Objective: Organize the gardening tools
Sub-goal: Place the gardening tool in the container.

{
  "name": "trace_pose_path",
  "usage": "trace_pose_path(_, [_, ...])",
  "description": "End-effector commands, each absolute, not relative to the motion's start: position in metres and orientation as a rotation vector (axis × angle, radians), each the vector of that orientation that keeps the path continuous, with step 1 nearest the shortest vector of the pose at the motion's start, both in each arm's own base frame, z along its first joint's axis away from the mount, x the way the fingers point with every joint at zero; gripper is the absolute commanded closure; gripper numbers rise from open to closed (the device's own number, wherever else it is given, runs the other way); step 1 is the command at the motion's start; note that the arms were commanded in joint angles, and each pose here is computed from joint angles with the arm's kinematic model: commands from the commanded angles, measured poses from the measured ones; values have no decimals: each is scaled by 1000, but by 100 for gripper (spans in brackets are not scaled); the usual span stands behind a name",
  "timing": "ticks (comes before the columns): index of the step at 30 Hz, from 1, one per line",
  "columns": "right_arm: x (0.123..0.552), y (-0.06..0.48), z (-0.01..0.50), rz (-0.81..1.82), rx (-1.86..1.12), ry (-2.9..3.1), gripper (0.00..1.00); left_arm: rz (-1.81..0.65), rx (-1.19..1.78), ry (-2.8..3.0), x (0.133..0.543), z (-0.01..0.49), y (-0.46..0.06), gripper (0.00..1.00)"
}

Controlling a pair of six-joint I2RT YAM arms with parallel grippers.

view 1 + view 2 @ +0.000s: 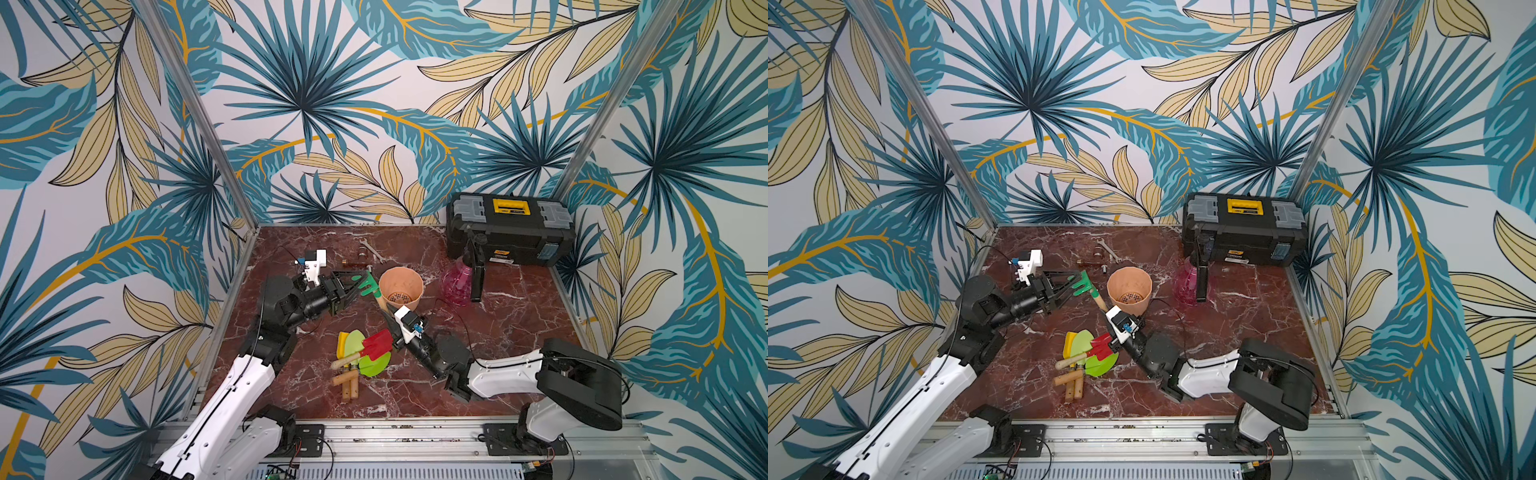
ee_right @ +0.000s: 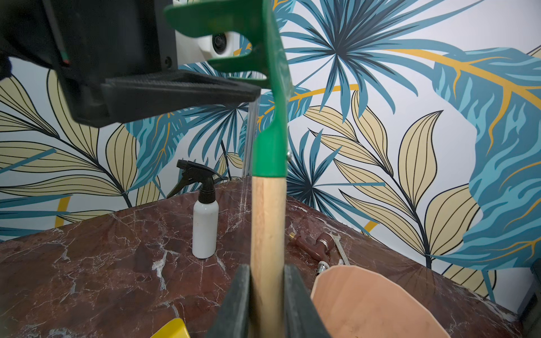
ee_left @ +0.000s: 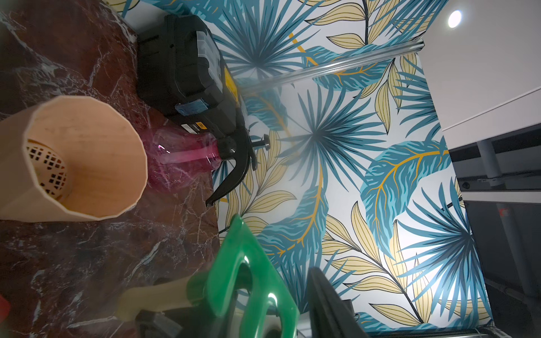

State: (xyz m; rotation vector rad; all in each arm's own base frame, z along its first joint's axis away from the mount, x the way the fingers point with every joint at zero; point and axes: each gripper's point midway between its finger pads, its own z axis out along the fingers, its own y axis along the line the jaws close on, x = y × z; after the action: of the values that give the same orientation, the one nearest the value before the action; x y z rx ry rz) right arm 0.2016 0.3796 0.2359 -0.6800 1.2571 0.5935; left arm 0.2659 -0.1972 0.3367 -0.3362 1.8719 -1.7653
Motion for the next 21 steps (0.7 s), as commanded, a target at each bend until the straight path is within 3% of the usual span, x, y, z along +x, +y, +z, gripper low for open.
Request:
trace_pose_path(1, [201,380,252,613,-634,1214,92,-1789,-308,1851,265,338,-200,59])
trace_pose_path(11, [201,380,249,601,-640,1220,89,-1786,-328,1855,269,334,-200,78])
trace_pose_path(18, [202,377,250,591,-631,1226,83,-1783,-330,1845,272,332,-199,90])
trace_pose_path(21, [203,373,248,580,-629,1235,75,-1783,-320,1827,274,333,-199,96])
